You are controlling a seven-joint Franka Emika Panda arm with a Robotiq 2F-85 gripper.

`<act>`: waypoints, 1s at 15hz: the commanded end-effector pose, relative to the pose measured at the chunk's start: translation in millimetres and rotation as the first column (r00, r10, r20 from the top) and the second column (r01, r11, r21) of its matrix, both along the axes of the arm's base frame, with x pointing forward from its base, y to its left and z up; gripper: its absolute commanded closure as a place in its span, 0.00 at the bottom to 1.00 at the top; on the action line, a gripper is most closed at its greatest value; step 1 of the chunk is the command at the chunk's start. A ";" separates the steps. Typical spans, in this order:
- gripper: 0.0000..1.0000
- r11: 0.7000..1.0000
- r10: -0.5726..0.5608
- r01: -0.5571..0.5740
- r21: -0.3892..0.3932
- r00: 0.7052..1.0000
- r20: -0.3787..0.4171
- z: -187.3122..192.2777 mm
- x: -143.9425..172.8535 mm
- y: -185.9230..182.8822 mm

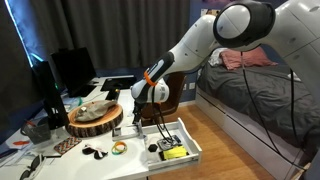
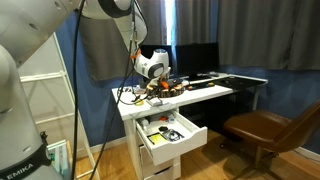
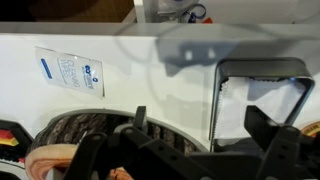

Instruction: Remove the small metal tray from the countertop and put it in the opened drawer

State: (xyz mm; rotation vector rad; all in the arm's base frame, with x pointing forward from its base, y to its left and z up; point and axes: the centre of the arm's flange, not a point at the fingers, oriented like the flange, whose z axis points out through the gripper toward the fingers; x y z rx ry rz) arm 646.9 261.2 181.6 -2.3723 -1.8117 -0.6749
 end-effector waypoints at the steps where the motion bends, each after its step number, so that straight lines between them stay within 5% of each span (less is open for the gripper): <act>1: 0.00 0.998 -0.056 0.056 -0.011 0.998 0.017 -21.6 16.4 16.3; 6: 0.23 0.995 -0.097 0.098 -0.011 0.995 0.026 -28.5 26.5 25.0; 10: 0.60 0.994 -0.113 0.113 -0.002 0.993 0.022 -29.7 33.2 27.6; 15: 0.95 0.996 -0.085 0.085 0.001 0.996 0.001 -36.4 32.0 36.7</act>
